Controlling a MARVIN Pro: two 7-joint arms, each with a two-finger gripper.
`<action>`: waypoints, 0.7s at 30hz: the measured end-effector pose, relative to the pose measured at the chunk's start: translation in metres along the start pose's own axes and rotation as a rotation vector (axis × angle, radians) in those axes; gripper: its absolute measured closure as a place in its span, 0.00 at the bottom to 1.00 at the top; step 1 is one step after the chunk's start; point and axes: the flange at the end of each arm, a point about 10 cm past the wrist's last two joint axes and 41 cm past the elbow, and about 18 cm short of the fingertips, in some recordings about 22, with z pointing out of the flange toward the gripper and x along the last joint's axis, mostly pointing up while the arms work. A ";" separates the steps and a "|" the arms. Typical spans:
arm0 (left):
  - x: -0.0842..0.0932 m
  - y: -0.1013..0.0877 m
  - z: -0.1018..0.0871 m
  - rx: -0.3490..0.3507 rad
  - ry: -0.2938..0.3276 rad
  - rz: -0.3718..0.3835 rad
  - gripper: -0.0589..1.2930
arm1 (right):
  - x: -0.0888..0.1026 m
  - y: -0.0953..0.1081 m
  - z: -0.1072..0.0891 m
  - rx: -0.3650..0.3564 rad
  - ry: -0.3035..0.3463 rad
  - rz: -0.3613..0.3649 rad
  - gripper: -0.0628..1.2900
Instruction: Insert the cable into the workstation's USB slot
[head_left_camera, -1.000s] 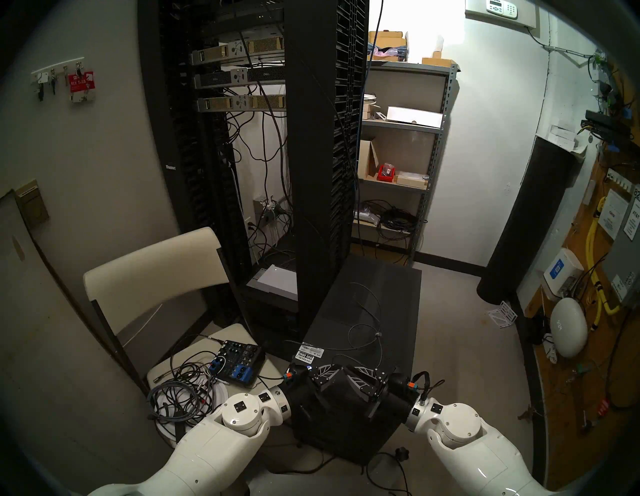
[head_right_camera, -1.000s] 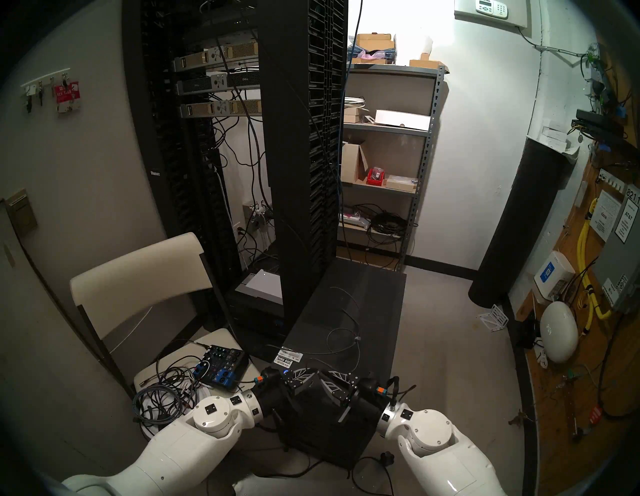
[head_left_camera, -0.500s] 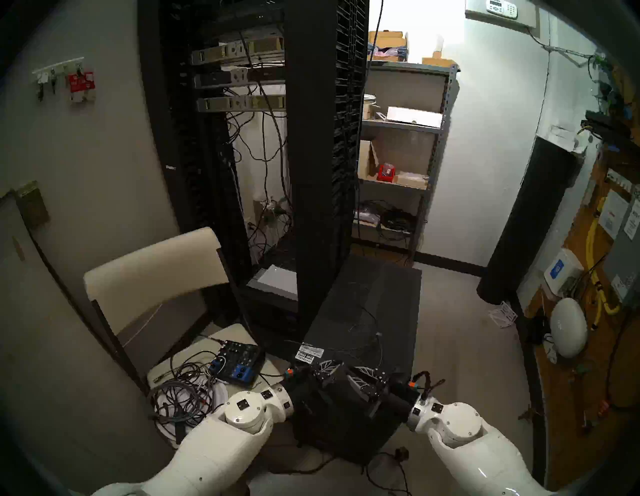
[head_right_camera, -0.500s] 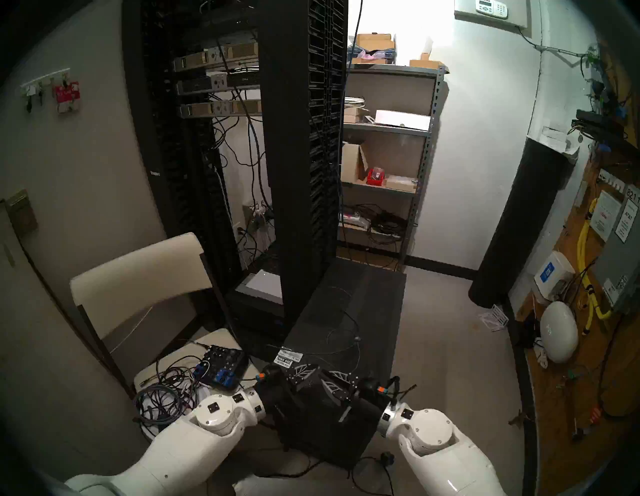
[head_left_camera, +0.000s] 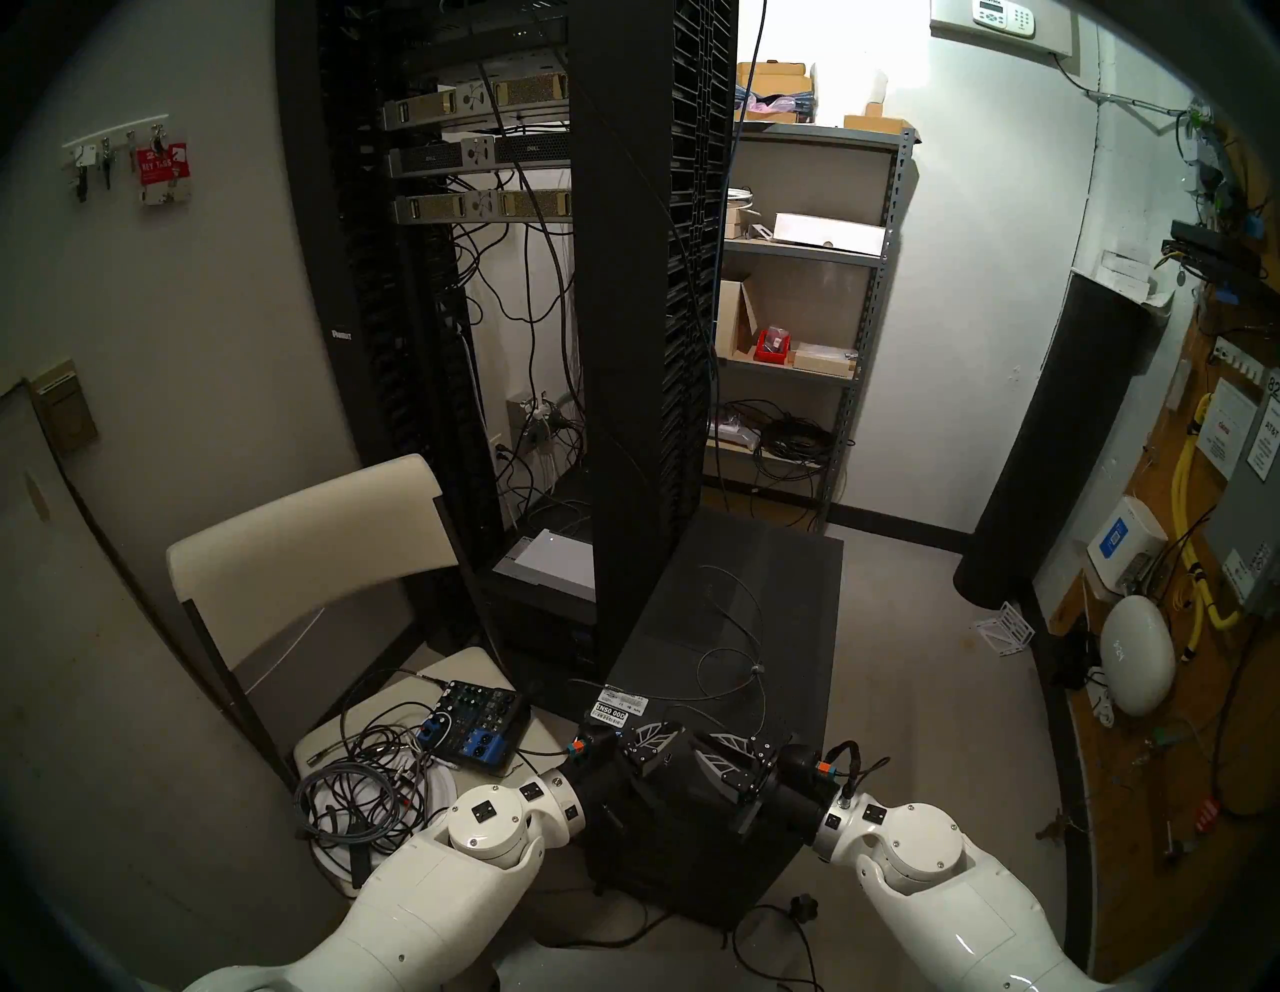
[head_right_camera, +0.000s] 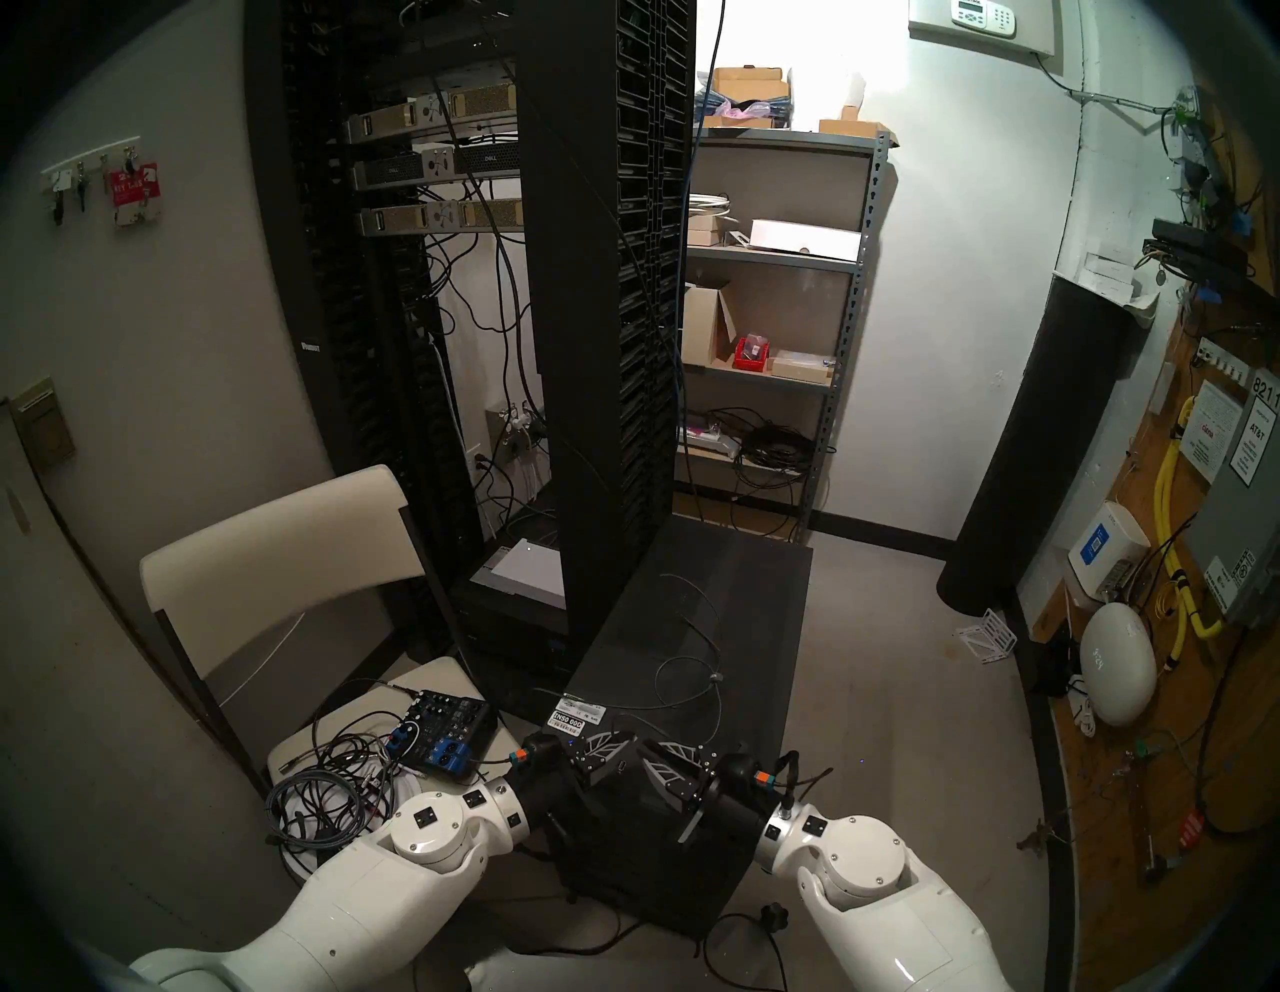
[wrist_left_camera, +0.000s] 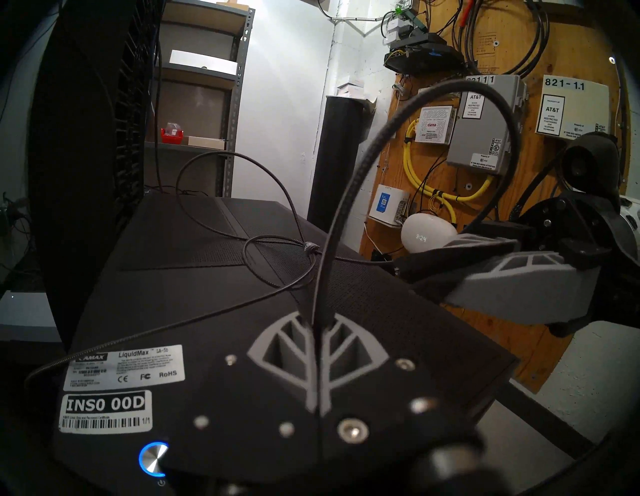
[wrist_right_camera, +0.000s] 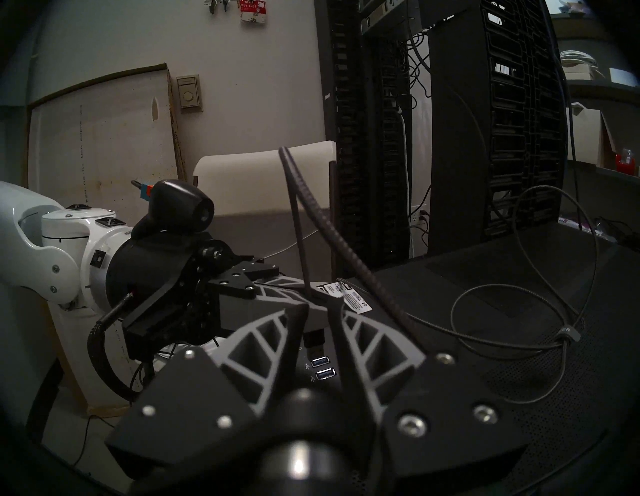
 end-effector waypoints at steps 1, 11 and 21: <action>-0.001 0.000 0.000 0.000 -0.001 -0.002 0.97 | 0.000 0.000 0.000 -0.001 0.000 0.001 0.69; -0.002 0.000 -0.001 0.005 -0.001 -0.010 0.97 | 0.001 0.001 0.000 -0.007 0.003 0.003 0.69; -0.008 0.002 0.000 0.015 -0.005 -0.021 0.97 | 0.001 0.002 0.000 -0.013 0.006 0.003 0.69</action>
